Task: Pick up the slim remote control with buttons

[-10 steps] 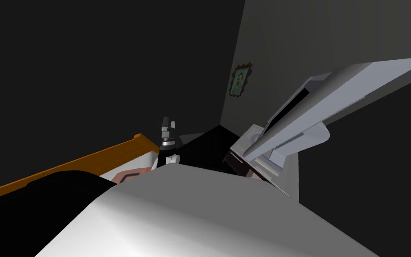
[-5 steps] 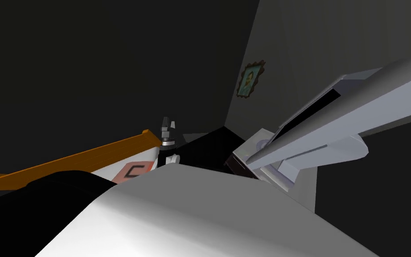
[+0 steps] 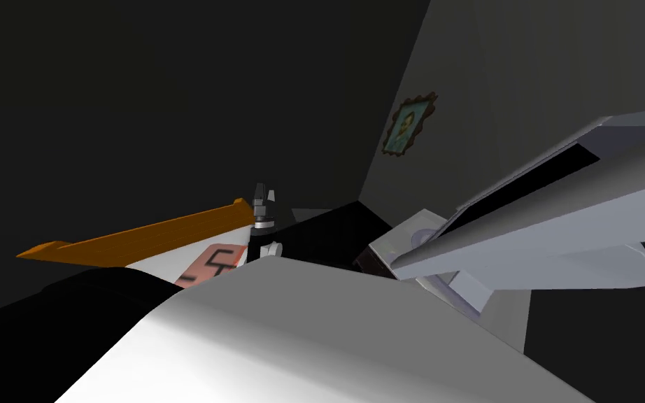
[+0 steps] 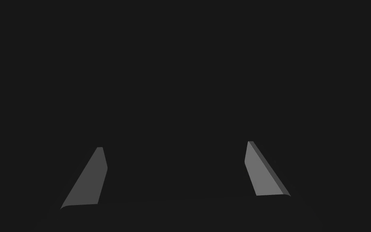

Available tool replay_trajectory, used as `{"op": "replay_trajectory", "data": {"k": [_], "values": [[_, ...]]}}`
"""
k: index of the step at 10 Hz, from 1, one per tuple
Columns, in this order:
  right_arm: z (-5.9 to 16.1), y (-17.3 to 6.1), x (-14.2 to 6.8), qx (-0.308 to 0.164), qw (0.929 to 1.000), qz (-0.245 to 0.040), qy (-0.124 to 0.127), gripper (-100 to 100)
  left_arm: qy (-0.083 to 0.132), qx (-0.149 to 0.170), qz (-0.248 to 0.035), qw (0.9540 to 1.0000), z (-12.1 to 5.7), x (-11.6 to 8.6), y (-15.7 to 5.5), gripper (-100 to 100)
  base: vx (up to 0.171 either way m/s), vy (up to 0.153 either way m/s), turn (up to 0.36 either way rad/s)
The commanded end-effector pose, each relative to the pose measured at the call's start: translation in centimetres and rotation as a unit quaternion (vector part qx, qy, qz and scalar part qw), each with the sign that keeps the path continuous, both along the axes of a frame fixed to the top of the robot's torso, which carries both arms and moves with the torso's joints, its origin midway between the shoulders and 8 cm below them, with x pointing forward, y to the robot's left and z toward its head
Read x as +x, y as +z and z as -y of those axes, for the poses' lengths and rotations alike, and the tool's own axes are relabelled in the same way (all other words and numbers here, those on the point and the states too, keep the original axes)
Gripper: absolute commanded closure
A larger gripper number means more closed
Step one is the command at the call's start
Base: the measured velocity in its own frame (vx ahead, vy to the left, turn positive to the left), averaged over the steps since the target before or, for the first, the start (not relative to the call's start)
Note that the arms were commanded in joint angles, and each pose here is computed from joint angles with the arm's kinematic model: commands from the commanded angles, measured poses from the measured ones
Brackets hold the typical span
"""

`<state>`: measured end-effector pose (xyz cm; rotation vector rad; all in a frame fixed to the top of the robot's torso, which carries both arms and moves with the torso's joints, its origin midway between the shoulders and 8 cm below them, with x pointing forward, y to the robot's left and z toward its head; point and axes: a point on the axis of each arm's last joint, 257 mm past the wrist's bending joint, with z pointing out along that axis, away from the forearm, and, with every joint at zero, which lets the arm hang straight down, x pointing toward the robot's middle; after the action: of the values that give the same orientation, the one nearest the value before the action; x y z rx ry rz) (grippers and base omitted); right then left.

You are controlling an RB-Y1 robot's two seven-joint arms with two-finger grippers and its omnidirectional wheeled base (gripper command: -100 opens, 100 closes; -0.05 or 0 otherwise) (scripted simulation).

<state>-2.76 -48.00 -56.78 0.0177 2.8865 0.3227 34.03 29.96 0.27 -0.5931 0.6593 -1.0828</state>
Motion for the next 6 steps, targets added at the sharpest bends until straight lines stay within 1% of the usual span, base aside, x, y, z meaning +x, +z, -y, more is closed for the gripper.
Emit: {"op": "replay_trajectory", "data": {"k": [1, 2, 3, 4, 5, 6], "values": [[1.4, 0.5, -1.1, -0.019, 0.9996, -0.012, 0.017, -100, 0.0, 0.0, 0.0, 1.0, 0.0, 0.0, 0.0, 0, 0.068, -0.096, 0.179], [3.9, 0.9, -2.4, -0.046, 0.9977, -0.03, 0.039, -100, 0.0, 0.0, 0.0, 1.0, 0.0, 0.0, 0.0, 0, 0.067, -0.084, 0.246], [3.9, 0.9, -2.4, -0.046, 0.9977, -0.03, 0.039, -100, 0.0, 0.0, 0.0, 1.0, 0.0, 0.0, 0.0, 0, 0.051, -0.068, 0.111], [5.8, 1.4, -3.0, -0.067, 0.9949, -0.042, 0.063, -100, 0.0, 0.0, 0.0, 1.0, 0.0, 0.0, 0.0, 0, 0.051, -0.063, 0.167], [8.1, 1.9, -4.1, -0.092, 0.9907, -0.059, 0.081, -100, 0.0, 0.0, 0.0, 1.0, 0.0, 0.0, 0.0, 0, 0.067, -0.087, 0.299], [8.1, 1.9, -4.1, -0.092, 0.9907, -0.059, 0.081, -100, 0.0, 0.0, 0.0, 1.0, 0.0, 0.0, 0.0, 0, 0.065, -0.084, 0.115]]}}
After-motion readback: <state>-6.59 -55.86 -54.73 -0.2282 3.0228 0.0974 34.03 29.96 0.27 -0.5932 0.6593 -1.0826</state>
